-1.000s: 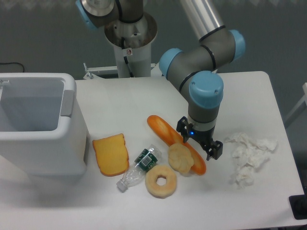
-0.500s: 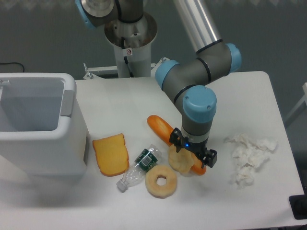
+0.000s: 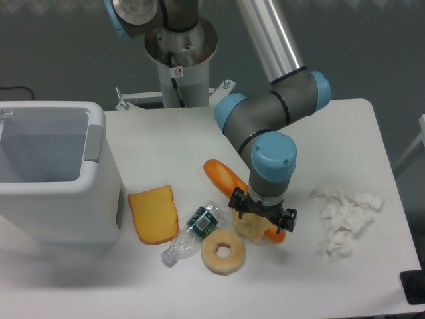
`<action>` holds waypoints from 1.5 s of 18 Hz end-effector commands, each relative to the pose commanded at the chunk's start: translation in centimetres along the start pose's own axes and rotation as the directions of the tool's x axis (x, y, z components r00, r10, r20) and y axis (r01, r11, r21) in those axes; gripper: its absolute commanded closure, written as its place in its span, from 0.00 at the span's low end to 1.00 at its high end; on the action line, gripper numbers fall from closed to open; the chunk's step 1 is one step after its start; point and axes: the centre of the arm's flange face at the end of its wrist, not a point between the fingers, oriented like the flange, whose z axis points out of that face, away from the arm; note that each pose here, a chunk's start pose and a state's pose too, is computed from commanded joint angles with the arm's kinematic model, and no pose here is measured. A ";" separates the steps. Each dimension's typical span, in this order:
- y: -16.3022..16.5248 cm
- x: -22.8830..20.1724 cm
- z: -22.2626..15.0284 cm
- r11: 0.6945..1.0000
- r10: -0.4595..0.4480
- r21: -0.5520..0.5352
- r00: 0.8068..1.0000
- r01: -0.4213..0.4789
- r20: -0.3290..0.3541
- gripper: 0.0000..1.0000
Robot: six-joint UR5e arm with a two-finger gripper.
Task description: Pick up the round bread
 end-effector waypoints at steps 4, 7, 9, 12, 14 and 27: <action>0.1 0.0 0.7 1.000 0.000 -0.008 1.000 0.000 -0.009 0.15; 0.2 0.1 1.4 1.000 0.000 -0.017 1.000 0.000 -0.017 0.46; 0.2 0.2 1.4 1.000 -0.002 -0.016 1.000 0.002 -0.018 0.74; 0.1 0.1 0.9 1.000 -0.002 -0.011 1.000 0.002 -0.013 1.00; 0.1 0.1 0.2 1.000 0.000 -0.003 1.000 0.000 -0.004 1.00; 0.8 -2.3 -9.7 0.992 -0.040 0.123 0.995 0.028 0.095 1.00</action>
